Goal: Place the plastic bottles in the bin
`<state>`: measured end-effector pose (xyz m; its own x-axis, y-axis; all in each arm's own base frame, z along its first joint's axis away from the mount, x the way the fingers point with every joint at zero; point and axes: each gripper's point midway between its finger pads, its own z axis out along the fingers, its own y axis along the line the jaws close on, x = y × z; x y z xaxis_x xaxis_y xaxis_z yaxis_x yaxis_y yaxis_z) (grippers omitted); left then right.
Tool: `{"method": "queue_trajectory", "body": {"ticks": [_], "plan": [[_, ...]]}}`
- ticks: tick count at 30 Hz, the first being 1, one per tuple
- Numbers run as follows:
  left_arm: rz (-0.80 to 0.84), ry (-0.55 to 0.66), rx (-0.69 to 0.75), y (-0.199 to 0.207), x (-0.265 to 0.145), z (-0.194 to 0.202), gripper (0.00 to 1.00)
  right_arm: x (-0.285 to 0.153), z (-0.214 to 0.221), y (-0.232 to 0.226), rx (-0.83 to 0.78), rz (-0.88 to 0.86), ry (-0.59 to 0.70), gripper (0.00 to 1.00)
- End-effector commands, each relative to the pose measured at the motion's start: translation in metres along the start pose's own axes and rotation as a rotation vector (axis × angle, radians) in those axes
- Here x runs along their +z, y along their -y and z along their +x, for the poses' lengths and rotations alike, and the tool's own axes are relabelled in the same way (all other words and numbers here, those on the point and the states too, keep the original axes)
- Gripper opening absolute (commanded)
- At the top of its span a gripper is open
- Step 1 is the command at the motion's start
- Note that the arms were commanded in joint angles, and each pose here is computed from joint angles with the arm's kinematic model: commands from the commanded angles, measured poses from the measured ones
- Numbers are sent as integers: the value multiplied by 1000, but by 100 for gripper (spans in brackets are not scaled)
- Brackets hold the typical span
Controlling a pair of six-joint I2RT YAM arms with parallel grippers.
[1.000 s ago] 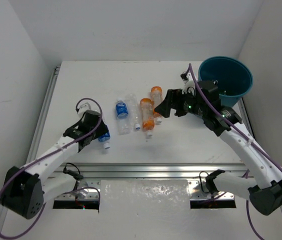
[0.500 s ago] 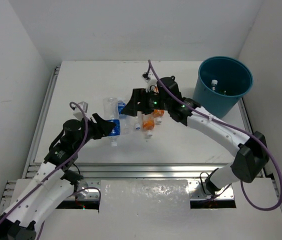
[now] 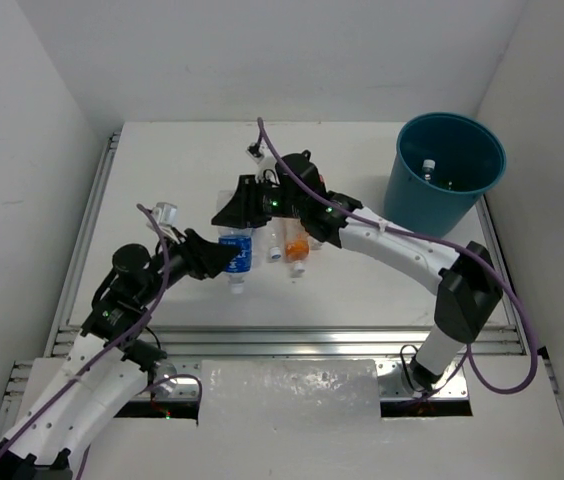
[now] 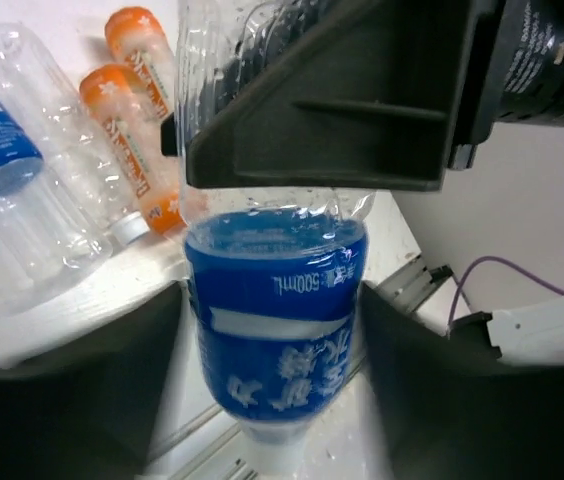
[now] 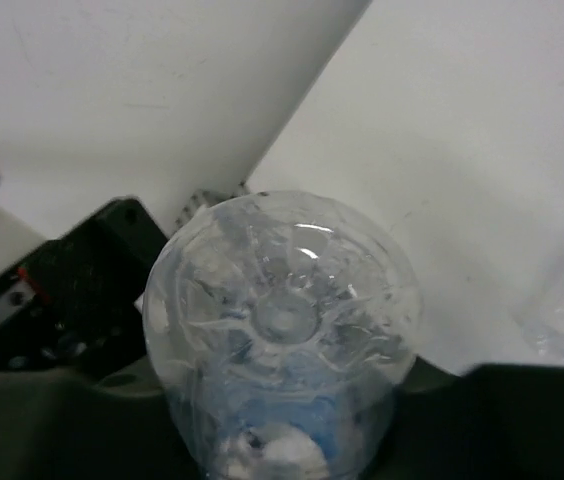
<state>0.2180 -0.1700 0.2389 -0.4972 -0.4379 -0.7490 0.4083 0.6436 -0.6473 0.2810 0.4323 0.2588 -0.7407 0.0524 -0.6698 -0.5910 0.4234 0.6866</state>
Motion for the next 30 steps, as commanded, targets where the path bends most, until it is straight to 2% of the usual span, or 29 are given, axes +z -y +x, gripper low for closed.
{"method": "queue_trajectory", "body": {"ticks": [1,2,3,4,5,6,7,8,10,12,13,17,18,22,23,24,26,27,29,30], "plan": [[-48,58,55,8,-3,-29,95,-26,-36,-20,-67,3,127,0],[-153,46,55,-10,-5,-28,100,-44,-61,-19,-115,48,197,0],[-202,50,60,-16,-8,-32,100,-50,-55,-17,-123,70,171,0],[-246,57,62,-22,-11,-36,100,-67,-83,-7,-135,137,238,0],[-288,77,63,-22,-15,-47,100,-83,-89,6,-128,210,238,0],[-409,70,52,-43,-22,-45,100,-102,-105,14,-156,266,279,0],[-448,76,51,-48,-25,-47,100,-139,-142,18,-176,329,380,0],[-518,74,52,-62,-29,-44,100,-166,-155,37,-172,466,425,0],[-581,76,42,-76,-31,-40,100,-232,-204,45,-267,656,569,0],[-630,59,30,-87,-30,-34,100,-302,-238,63,-353,945,675,0],[-629,53,30,-87,-28,-34,100,-332,-249,77,-357,1096,725,0],[-658,-1,31,-99,-18,-22,100,-427,-278,113,-369,1446,851,0],[-663,-13,29,-101,-17,-19,100,-452,-278,128,-377,1549,840,0],[-663,-63,36,-103,-7,-14,100,-485,-276,178,-327,1684,808,2],[-659,-83,31,-104,-3,-11,100,-484,-274,194,-310,1701,784,7],[-651,-95,27,-103,0,-8,100,-484,-269,207,-282,1694,776,15],[-643,-119,18,-105,8,-4,100,-477,-260,224,-229,1629,747,86],[-642,-127,15,-105,12,-3,100,-466,-259,227,-198,1567,756,99],[-636,-144,3,-106,22,-2,100,-456,-251,232,-148,1530,721,99],[-627,-152,1,-104,27,-1,100,-454,-254,228,-120,1504,746,99]]}}
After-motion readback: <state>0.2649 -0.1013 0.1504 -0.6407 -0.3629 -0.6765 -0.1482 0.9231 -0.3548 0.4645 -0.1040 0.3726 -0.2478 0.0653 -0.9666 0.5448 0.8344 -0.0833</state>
